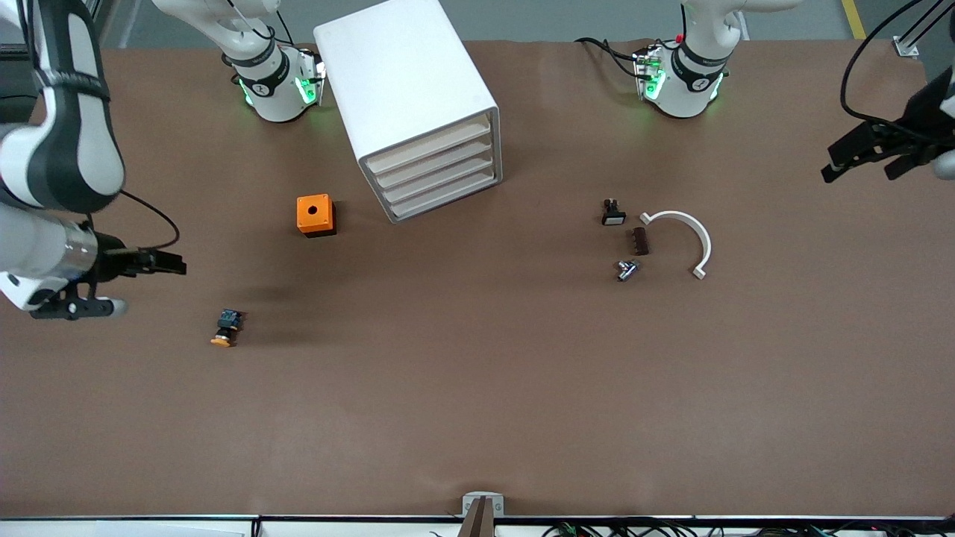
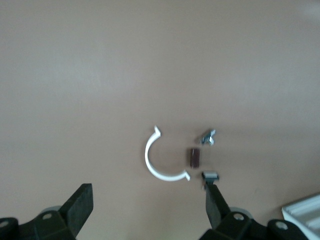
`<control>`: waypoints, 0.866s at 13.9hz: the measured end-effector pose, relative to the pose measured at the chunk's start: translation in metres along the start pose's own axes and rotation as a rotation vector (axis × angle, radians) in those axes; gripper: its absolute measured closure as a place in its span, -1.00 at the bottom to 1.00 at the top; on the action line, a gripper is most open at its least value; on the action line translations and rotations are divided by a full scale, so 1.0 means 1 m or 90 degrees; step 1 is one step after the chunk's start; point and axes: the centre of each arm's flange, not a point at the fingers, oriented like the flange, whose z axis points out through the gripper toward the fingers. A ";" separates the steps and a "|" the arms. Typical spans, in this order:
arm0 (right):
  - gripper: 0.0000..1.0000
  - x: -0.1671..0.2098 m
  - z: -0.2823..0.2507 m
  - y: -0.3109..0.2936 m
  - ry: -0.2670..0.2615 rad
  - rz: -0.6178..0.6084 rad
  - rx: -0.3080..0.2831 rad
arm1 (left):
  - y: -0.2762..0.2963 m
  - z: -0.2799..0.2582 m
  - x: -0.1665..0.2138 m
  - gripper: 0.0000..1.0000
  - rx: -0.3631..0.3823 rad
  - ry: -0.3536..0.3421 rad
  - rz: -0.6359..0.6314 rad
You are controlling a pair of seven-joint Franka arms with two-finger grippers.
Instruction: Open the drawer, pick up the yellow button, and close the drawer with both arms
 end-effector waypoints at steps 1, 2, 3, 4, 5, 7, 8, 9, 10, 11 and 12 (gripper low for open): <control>-1.00 -0.010 -0.016 -0.001 0.003 0.000 0.001 | 0.003 -0.003 0.014 -0.99 0.001 0.009 0.001; -1.00 -0.020 -0.029 -0.003 0.007 0.002 0.002 | 0.006 0.000 0.027 -0.99 0.003 0.010 0.003; -1.00 -0.027 -0.039 -0.004 0.009 0.007 0.003 | 0.009 0.006 0.036 -0.99 0.005 0.006 0.005; -1.00 -0.033 -0.046 -0.004 0.008 0.010 0.000 | 0.012 0.013 0.043 -0.99 0.006 0.001 0.007; -1.00 -0.039 -0.052 -0.003 0.006 0.012 -0.007 | 0.013 0.016 0.046 -0.99 0.007 -0.001 0.009; -1.00 -0.048 -0.062 -0.002 0.004 0.015 -0.015 | 0.014 0.014 0.047 -0.99 0.007 0.001 0.009; -1.00 -0.053 -0.068 -0.003 0.005 0.015 -0.015 | 0.014 0.013 0.047 -0.99 0.007 0.002 0.009; -1.00 -0.058 -0.073 -0.003 0.005 0.015 -0.015 | 0.014 0.012 0.047 -0.99 0.007 0.002 0.009; -1.00 -0.061 -0.076 -0.004 0.004 0.015 -0.014 | 0.014 0.012 0.046 -0.99 0.007 -0.002 0.009; -1.00 -0.063 -0.078 -0.005 0.006 0.015 -0.015 | 0.013 0.013 0.043 -0.99 0.008 -0.017 0.008; -1.00 -0.063 -0.078 -0.005 0.007 0.014 -0.015 | 0.012 0.014 0.040 -0.99 0.009 -0.032 0.008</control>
